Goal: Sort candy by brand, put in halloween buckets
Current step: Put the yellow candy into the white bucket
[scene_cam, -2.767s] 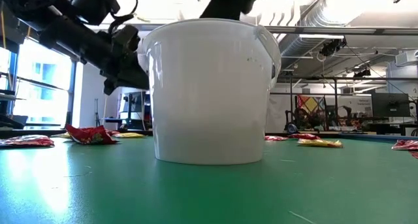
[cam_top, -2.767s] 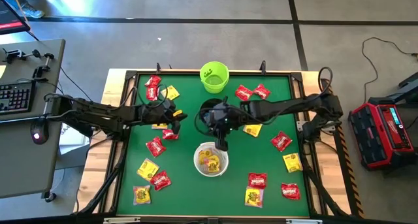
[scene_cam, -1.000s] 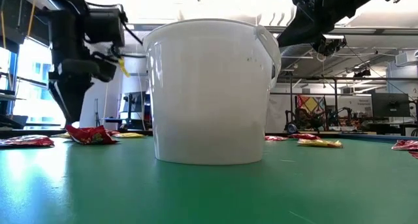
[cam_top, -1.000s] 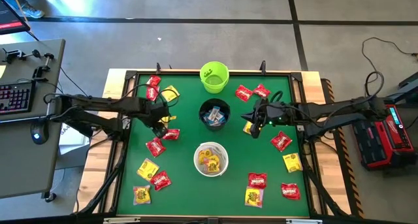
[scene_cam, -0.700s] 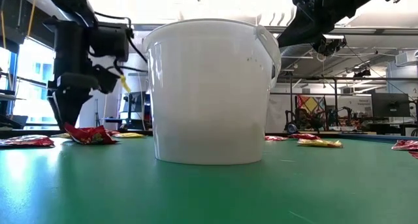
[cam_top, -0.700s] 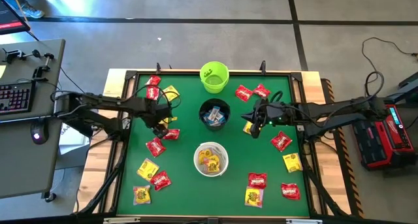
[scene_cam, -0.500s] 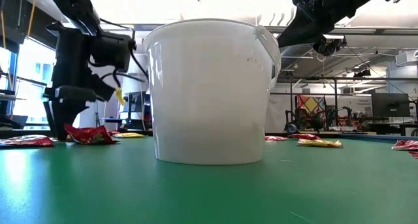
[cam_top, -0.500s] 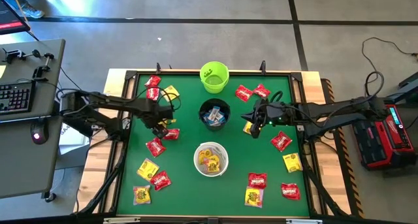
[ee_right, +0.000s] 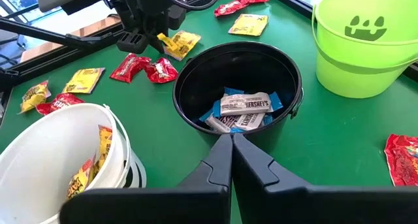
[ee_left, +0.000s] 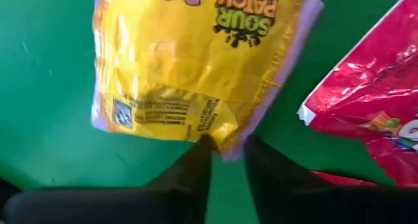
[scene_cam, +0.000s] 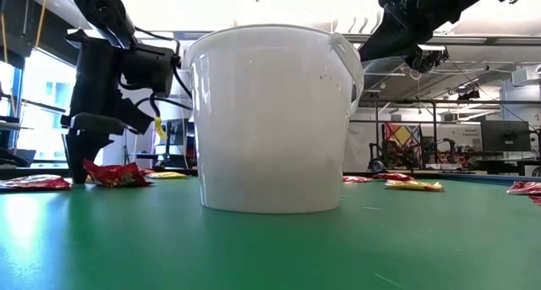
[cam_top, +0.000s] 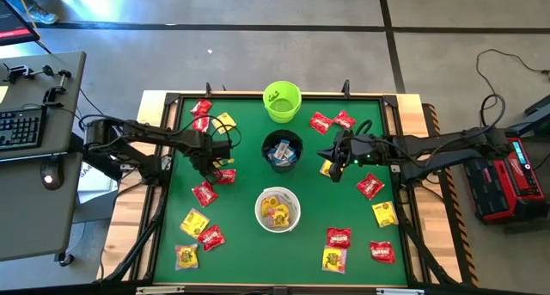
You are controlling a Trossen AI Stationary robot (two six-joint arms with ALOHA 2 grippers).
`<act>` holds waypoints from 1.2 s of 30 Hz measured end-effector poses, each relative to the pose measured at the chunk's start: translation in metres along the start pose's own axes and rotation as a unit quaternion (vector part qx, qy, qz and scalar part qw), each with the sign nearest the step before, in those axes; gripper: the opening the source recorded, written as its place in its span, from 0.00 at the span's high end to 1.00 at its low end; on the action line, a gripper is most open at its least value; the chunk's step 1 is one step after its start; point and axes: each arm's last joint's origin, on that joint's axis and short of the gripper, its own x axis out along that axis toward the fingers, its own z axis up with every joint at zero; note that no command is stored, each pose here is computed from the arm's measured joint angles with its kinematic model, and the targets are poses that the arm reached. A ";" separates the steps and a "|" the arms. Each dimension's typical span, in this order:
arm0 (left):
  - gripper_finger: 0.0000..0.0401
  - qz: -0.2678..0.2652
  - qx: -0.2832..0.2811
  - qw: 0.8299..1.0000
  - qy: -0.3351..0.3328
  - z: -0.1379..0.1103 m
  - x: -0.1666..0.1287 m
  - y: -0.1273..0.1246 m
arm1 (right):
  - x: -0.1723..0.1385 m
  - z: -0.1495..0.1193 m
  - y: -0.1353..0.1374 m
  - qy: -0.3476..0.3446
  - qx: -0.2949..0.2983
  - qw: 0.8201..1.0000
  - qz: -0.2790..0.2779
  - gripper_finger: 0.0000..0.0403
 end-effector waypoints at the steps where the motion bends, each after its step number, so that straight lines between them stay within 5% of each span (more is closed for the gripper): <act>1: 0.85 0.002 0.003 1.000 -0.001 0.000 0.000 0.000 | 0.000 0.000 0.000 0.000 0.000 1.000 0.000 1.00; 5: 0.98 0.017 0.010 1.000 -0.008 0.000 -0.002 0.000 | 0.000 0.000 0.000 0.000 0.000 1.000 0.000 1.00; 10: 0.99 0.032 0.043 0.998 -0.014 -0.001 -0.015 0.000 | 0.000 0.000 0.000 0.000 0.000 1.000 0.000 1.00; 23: 1.00 -0.037 0.078 0.989 -0.118 -0.004 -0.086 0.007 | 0.000 0.000 0.000 0.003 0.001 1.000 -0.002 1.00; 28: 1.00 -0.075 0.120 0.970 -0.197 -0.012 -0.120 0.005 | 0.000 0.000 0.000 0.003 0.003 1.000 -0.002 1.00; 36: 1.00 -0.131 0.172 0.917 -0.335 -0.008 -0.167 -0.019 | 0.000 0.000 0.000 0.002 0.004 1.000 -0.003 1.00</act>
